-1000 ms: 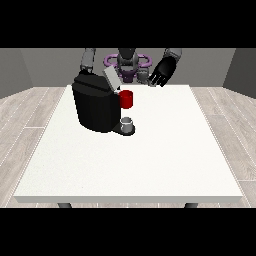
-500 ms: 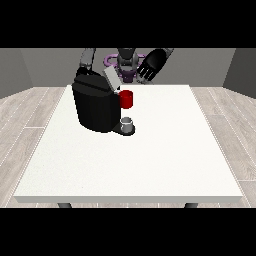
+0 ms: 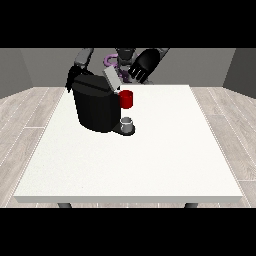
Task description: Insert the coffee pod into the coffee machine and close the lid
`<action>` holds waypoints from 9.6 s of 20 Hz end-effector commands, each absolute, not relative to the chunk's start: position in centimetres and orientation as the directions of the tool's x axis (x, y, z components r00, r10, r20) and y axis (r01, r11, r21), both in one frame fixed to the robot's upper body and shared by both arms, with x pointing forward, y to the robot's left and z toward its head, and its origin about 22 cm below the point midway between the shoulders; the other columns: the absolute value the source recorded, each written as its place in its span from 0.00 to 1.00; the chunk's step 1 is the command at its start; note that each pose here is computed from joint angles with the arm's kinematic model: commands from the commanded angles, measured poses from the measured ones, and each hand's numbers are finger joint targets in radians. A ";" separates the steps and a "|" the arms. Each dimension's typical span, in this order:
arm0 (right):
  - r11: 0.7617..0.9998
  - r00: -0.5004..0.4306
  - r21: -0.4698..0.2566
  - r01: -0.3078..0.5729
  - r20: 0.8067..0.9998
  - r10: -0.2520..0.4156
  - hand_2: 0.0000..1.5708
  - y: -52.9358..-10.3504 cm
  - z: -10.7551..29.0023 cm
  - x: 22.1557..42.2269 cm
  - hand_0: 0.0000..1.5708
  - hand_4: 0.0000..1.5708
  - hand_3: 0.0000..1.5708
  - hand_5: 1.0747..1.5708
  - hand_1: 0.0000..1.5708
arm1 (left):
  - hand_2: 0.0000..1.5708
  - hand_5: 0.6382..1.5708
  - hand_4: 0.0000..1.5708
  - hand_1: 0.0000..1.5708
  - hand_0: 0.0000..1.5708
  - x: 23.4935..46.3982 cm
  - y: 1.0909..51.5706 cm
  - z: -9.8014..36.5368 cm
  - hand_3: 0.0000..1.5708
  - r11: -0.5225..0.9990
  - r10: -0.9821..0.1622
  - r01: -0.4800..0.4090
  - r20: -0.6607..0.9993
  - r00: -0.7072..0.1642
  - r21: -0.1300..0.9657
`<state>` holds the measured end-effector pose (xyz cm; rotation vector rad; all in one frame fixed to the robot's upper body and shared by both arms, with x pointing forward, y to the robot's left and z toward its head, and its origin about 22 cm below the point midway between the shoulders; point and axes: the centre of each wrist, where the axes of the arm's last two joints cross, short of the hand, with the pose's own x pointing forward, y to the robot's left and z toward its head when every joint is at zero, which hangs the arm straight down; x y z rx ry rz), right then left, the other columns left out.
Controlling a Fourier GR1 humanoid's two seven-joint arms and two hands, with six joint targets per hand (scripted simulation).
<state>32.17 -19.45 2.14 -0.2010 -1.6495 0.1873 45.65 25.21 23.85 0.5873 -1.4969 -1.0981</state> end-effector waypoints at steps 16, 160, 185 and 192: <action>0.970 -0.131 -0.229 0.077 0.963 0.237 0.00 -20.6 6.7 34.5 0.00 0.00 0.00 1.00 0.00 | 0.82 1.00 0.27 0.79 0.79 46.2 24.3 25.9 0.78 0.429 -0.845 0.173 0.461 -0.272 0.887; 0.994 0.034 -0.095 -0.052 0.995 0.096 0.00 -23.8 6.0 38.2 0.00 0.00 0.00 1.00 0.00 | 0.00 1.00 0.23 0.00 0.00 29.8 25.7 2.6 0.00 0.968 -0.113 0.212 0.988 -0.103 0.132; 0.948 -0.174 -0.253 -0.191 0.960 0.221 0.00 -16.9 12.9 41.7 0.00 0.00 0.00 1.00 0.00 | 0.00 1.00 0.21 0.00 0.00 30.2 24.2 3.6 0.00 0.961 -0.183 0.179 0.971 -0.156 0.210; 0.921 -0.284 -0.371 -0.114 0.901 0.328 0.00 -15.1 18.8 42.4 0.00 0.05 0.00 1.00 0.00 | 0.00 1.00 0.24 0.00 0.00 31.5 23.1 5.0 0.00 0.954 -0.134 0.230 0.959 -0.249 0.193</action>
